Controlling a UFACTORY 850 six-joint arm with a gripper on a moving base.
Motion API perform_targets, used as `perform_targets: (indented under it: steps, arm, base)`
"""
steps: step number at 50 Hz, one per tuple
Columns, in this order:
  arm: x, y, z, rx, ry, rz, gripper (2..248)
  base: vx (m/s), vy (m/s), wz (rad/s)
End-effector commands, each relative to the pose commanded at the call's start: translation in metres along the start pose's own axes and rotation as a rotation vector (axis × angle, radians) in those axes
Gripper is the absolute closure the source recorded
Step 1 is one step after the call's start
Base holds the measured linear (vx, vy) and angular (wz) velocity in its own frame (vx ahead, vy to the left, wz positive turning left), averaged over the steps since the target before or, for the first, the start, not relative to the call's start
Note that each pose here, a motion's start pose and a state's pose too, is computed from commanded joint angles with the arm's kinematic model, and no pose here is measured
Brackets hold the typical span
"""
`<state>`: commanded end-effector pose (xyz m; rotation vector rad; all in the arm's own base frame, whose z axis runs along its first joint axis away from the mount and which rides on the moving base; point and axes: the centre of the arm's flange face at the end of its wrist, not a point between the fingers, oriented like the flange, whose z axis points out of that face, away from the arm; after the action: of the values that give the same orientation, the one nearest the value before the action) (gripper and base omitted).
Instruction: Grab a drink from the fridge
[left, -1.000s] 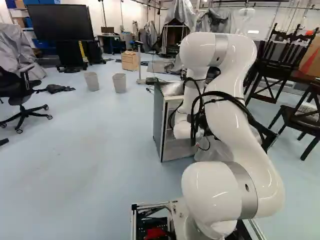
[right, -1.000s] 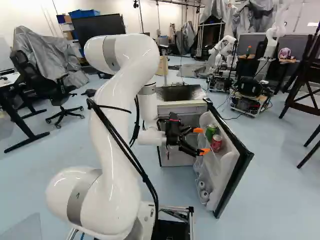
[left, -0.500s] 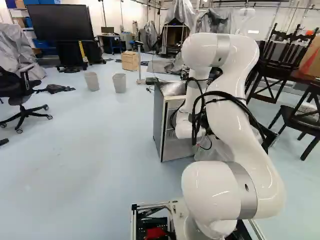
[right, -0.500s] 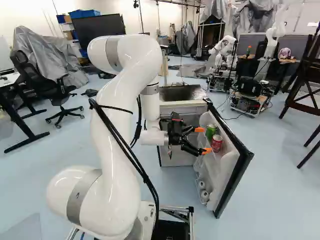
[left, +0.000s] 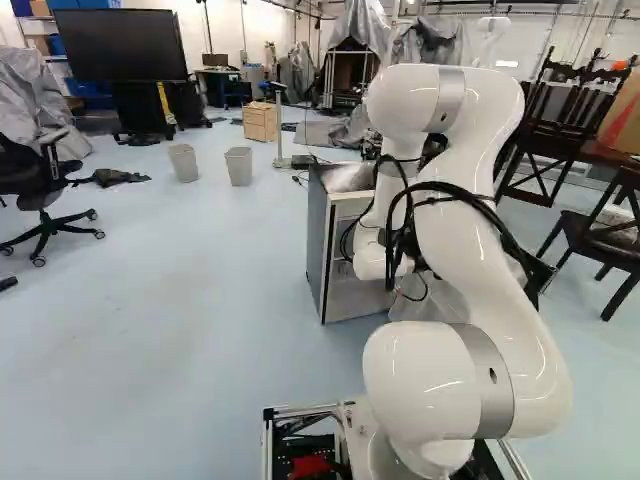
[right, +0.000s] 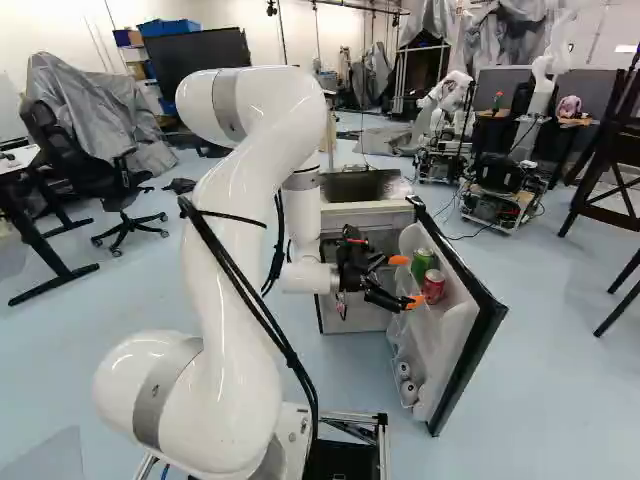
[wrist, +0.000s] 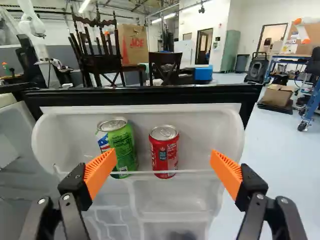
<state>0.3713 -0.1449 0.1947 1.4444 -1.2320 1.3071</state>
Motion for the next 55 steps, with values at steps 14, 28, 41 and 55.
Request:
perform_targets:
  steps: [14,28,41,55]
  arm:
    - [0.0,0.001,0.004,0.028,-0.016,-0.005,3]
    - [-0.001,-0.001,0.01,0.055,-0.031,-0.004,3]
    - [-0.002,-0.001,0.015,0.073,-0.043,-0.005,3]
    - [-0.001,0.005,0.021,0.058,-0.045,-0.004,3]
  base:
    - [0.0,0.0,0.0]
    - [0.0,0.0,0.0]
    - [0.0,0.0,0.0]
    - [0.0,0.0,0.0]
